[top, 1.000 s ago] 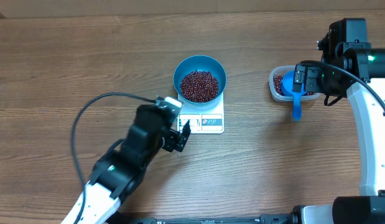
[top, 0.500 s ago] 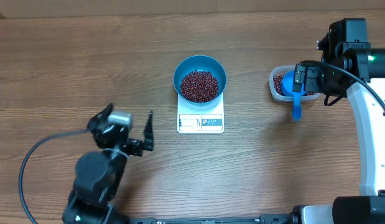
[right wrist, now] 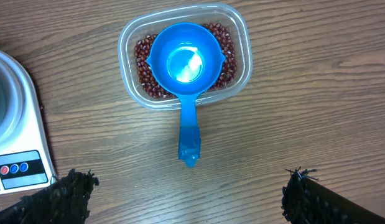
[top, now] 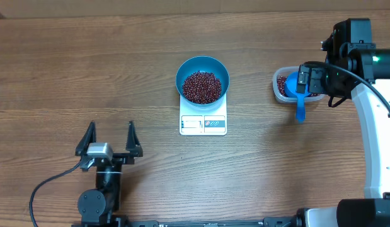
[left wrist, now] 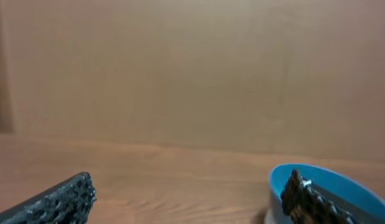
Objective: Scoop item into bowl and weigh 150g on scale
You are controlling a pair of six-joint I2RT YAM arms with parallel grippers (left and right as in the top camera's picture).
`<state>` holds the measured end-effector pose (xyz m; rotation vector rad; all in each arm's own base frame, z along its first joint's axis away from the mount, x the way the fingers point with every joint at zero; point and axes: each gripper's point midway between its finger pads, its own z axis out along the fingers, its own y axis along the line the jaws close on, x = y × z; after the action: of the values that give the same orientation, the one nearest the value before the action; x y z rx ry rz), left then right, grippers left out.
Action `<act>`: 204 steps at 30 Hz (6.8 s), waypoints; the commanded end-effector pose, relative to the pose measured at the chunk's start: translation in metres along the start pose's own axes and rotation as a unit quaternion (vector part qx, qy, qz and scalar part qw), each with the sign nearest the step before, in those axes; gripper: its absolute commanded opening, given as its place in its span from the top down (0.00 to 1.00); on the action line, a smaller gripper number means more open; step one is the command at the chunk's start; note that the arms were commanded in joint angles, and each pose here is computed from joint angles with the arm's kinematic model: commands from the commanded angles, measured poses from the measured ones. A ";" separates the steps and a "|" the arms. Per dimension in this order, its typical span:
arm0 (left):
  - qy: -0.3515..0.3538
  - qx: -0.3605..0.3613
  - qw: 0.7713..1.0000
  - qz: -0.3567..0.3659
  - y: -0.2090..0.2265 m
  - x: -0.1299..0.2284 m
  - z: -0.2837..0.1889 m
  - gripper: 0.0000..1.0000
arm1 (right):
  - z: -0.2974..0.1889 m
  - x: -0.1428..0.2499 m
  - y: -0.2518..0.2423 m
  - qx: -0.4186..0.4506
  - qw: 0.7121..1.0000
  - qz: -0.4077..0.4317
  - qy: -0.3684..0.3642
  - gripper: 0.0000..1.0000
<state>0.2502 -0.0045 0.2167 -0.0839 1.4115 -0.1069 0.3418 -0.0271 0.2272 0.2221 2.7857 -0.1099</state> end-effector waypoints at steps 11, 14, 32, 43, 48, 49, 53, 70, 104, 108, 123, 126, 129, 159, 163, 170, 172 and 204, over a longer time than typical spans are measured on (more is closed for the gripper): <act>0.116 -0.016 0.993 -0.001 0.014 0.058 -0.014 0.00 | -0.009 -0.007 -0.001 0.001 1.000 -0.005 -0.019 0.00; 0.116 -0.016 0.993 0.007 0.014 0.058 -0.014 0.00 | -0.009 -0.007 -0.001 0.001 1.000 -0.005 -0.019 0.00; 0.115 -0.020 0.993 0.007 0.016 0.058 -0.014 0.00 | -0.009 -0.007 -0.001 0.001 1.000 -0.005 -0.019 0.00; 0.115 -0.020 0.993 0.007 0.016 0.058 -0.014 0.01 | -0.009 -0.007 -0.001 0.001 1.000 -0.005 -0.019 0.00; 0.116 -0.020 0.993 0.007 0.016 0.058 -0.014 0.00 | -0.009 -0.007 -0.001 0.001 1.000 -0.005 -0.019 0.00; 0.116 -0.020 0.993 0.007 0.016 0.058 -0.014 0.00 | -0.009 -0.007 -0.001 0.001 1.000 -0.005 -0.019 0.00; 0.116 -0.020 0.993 0.007 0.016 0.058 -0.014 0.01 | -0.009 -0.007 -0.001 0.001 1.000 -0.005 -0.019 0.00; 0.116 -0.020 0.993 0.007 0.016 0.058 -0.014 0.01 | -0.009 -0.007 -0.001 0.001 1.000 -0.005 -0.020 0.00; 0.116 -0.020 0.993 0.007 0.016 0.058 -0.014 0.01 | -0.088 -0.005 0.039 -0.172 0.831 -0.025 -0.529 0.00; 0.116 -0.020 0.993 0.007 0.016 0.058 -0.014 0.00 | -0.080 0.021 0.038 -0.179 0.805 -0.020 -0.565 0.00; 0.116 -0.020 0.993 0.007 0.016 0.058 -0.014 0.00 | -0.034 0.085 0.038 -0.188 0.760 -0.030 -0.622 0.00; 0.116 -0.020 0.993 0.007 0.016 0.058 -0.014 0.01 | -0.028 0.093 0.038 -0.188 0.757 -0.030 -0.625 0.00; 0.116 -0.020 0.993 0.007 0.016 0.058 -0.014 0.01 | -0.021 0.098 0.038 -0.188 0.766 -0.030 -0.614 0.00; 0.116 -0.020 0.993 0.007 0.016 0.058 -0.014 0.00 | 0.012 0.117 0.041 -0.193 0.810 -0.028 -0.553 0.00; 0.116 -0.020 0.993 0.007 0.016 0.058 -0.014 0.00 | 0.012 0.117 0.041 -0.193 0.810 -0.028 -0.553 0.00; 0.116 -0.020 0.993 0.007 0.016 0.058 -0.014 0.01 | 0.012 0.117 0.041 -0.192 0.810 -0.030 -0.553 0.00; 0.116 -0.020 0.993 0.007 0.016 0.058 -0.014 0.01 | 0.012 0.118 0.042 -0.192 0.810 -0.032 -0.554 0.00; 0.116 -0.020 0.993 0.007 0.016 0.058 -0.014 0.00 | 0.004 0.129 0.071 -0.190 0.777 -0.181 -0.573 0.00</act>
<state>0.2464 0.0044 0.1555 -0.1169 1.6500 -0.0880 0.2361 0.0586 0.1765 -0.3816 1.5338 0.1674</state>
